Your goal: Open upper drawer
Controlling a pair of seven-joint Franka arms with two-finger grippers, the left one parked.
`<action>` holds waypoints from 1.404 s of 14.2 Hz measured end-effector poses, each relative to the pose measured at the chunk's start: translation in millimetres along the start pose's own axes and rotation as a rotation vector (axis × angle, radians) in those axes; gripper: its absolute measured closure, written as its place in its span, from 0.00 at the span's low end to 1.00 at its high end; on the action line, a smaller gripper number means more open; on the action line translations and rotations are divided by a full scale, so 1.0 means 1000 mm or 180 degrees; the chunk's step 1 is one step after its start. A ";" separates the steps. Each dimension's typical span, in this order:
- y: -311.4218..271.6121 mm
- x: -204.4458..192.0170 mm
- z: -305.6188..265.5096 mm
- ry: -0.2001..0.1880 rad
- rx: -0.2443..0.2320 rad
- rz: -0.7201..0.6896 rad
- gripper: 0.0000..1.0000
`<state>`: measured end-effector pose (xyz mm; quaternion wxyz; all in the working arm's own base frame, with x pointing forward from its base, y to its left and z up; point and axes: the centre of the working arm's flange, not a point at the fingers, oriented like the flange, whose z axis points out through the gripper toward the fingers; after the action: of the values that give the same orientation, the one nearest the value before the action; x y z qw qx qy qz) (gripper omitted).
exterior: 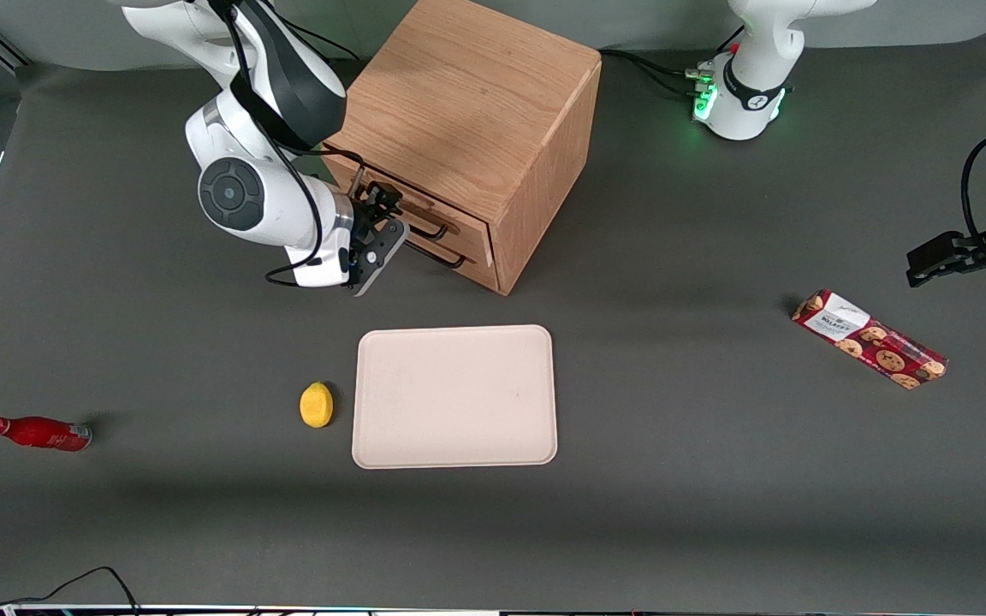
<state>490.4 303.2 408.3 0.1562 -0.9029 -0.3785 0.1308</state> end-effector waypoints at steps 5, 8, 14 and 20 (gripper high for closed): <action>0.002 0.002 0.011 0.0122 0.0075 0.0063 0.00; 0.005 0.002 0.015 0.0183 0.0049 0.0056 0.00; 0.022 0.004 0.014 0.0272 -0.0165 0.0011 0.00; 0.079 0.008 -0.002 0.0394 -0.0329 0.0145 0.00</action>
<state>547.2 256.1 379.5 0.1294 -0.9245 -0.3537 0.0585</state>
